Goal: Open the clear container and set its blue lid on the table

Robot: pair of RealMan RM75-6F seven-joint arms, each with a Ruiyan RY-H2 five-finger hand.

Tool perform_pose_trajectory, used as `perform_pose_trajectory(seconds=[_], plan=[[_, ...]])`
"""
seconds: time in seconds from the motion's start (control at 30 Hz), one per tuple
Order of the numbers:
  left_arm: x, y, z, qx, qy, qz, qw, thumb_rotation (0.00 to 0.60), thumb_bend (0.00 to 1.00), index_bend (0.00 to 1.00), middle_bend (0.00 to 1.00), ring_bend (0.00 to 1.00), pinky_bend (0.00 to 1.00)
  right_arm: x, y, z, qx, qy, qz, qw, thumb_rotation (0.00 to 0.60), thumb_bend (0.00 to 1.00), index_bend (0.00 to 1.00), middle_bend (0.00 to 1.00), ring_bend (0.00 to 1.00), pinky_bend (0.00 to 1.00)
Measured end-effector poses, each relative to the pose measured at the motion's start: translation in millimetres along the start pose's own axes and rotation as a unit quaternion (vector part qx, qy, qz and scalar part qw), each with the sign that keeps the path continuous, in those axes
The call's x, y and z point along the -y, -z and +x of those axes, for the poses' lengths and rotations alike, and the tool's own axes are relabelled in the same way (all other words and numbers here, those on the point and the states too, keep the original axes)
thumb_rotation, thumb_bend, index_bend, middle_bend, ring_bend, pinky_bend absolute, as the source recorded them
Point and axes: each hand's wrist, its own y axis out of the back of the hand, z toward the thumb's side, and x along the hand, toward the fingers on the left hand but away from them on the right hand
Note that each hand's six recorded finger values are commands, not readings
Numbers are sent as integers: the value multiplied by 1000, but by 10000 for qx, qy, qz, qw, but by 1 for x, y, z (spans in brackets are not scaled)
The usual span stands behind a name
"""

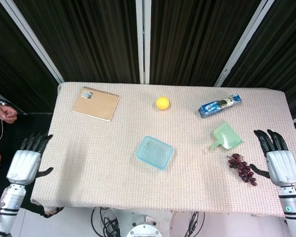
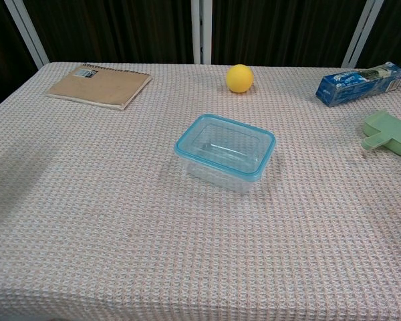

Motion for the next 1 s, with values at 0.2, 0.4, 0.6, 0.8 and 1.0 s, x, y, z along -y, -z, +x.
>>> perform_pose_trajectory(seconds=[0.2,0.4,0.6,0.8,1.0], plan=[[12,-60,47,1046,748,186,9915,600,0,18,36,0,4,4,-15,-10,-289,-78,34,9995,600,26,15,103,0,82],[28,-138,102,2034,1560,356,9659,600,0,0,13,0,8,9,-22,-11,-404,-149,8,9991,600,26,15,101,0,82],[39,-205,138,2541,2062,287,9445,600,0,0,0,0,13,11,-22,-8,-396,-192,-19,9990,600,26,15,101,0,82],[47,-244,157,2662,2500,212,9307,600,0,0,0,0,17,15,-21,-5,-355,-227,-79,9991,600,26,15,101,0,82],[51,-280,172,2668,2786,223,9223,600,0,0,0,0,20,20,-18,-2,-299,-289,-132,9990,600,26,15,101,0,82]])
